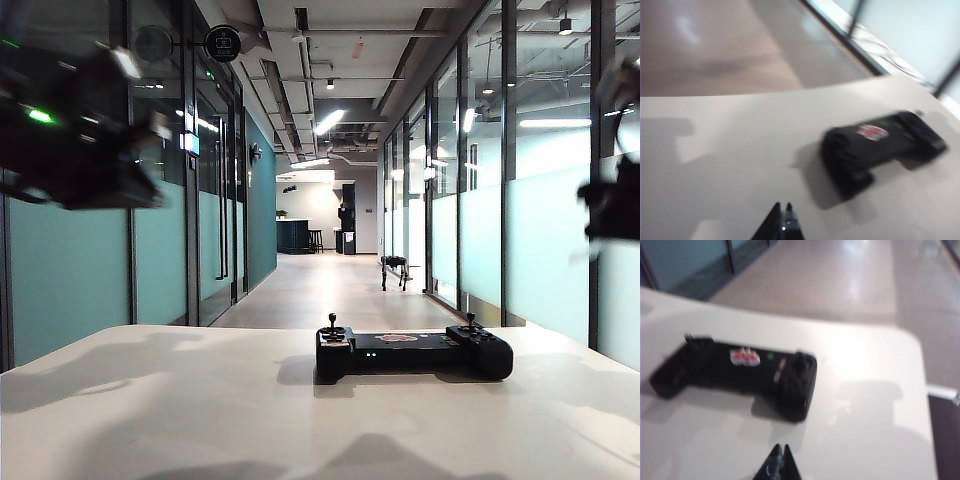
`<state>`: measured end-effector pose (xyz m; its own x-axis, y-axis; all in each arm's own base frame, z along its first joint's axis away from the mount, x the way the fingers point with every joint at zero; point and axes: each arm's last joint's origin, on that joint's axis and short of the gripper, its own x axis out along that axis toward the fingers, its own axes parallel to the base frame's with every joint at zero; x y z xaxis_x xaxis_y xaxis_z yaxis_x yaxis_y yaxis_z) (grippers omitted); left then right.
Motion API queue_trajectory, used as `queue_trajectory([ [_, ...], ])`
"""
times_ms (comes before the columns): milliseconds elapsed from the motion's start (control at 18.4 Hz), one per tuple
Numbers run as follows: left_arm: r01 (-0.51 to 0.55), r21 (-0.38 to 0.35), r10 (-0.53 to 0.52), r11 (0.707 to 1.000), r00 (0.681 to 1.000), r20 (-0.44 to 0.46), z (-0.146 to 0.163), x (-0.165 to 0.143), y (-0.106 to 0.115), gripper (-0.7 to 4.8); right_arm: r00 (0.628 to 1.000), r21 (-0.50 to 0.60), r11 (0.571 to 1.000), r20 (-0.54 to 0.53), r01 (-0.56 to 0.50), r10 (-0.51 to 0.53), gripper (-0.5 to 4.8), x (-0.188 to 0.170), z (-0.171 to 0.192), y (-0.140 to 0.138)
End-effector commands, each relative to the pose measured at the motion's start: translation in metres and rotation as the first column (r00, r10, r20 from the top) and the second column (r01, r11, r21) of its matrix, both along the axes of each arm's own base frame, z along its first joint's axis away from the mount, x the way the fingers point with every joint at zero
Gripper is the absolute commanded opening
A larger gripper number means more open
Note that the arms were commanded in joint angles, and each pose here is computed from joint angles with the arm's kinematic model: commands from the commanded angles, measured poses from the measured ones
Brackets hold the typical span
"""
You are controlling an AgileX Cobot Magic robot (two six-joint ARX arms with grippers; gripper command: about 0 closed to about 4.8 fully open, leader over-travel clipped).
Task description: Push the left joystick on the remote control sitting on the white table backward to make the robot dog back up in a straight line until it returns close to you.
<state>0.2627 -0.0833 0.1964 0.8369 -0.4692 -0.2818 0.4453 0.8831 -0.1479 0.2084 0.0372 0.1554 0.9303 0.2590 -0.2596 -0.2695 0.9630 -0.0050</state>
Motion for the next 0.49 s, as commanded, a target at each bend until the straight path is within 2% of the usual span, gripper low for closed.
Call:
queue_trajectory([
  [54,0.061,-0.005,-0.061,0.998,0.998,-0.004,-0.001,0.02,-0.009,-0.05,0.999,0.01,1.0,0.035,-0.007,0.007,-0.02,0.009,-0.007,0.003],
  [217,0.104,-0.016,-0.104,0.995,0.994,-0.02,-0.007,0.047,-0.018,-0.05,1.0,0.005,1.0,-0.017,-0.014,0.014,-0.02,0.019,-0.026,0.007],
  [489,0.118,-0.016,-0.119,0.993,0.992,-0.047,-0.021,0.064,-0.024,-0.05,0.997,-0.004,1.0,-0.072,-0.014,0.013,-0.02,0.04,-0.038,0.01],
])
